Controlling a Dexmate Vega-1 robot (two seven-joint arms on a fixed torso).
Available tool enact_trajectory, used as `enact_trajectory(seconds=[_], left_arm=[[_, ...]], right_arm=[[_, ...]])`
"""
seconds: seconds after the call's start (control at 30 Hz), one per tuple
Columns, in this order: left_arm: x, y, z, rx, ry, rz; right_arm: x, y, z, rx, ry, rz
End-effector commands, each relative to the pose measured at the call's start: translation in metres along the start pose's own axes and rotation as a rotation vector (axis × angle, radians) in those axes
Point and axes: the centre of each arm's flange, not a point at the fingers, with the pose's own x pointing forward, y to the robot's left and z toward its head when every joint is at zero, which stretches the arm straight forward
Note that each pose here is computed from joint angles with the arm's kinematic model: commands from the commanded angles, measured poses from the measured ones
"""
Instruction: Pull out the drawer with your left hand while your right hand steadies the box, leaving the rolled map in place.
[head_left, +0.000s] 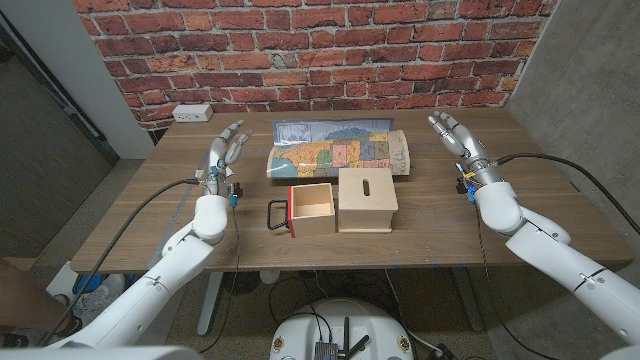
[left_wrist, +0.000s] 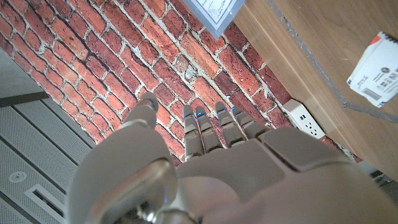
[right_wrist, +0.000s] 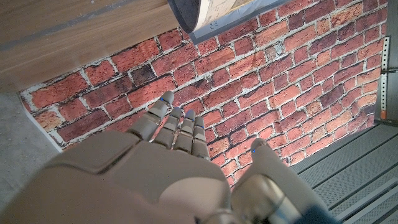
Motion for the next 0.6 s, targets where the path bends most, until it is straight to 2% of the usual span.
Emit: enact_trajectory(seconds=[0.03,0.33,0.6], left_arm=[[0.001,-0.006,-0.018,-0.152,0.018,0.02],[-0.001,-0.022,-0.037,-0.253,0.058,0.017],[-0.004,-0.026,-0.046,-0.301,0.111,-0.007]], right_arm=[[0.004,0.002,-0.01,0.078,0.016,-0.016],[0.006,0.003,-0.02,0.171,0.03,-0.006],[0.009,0.005,-0.033,0.298,0.041,0.007]])
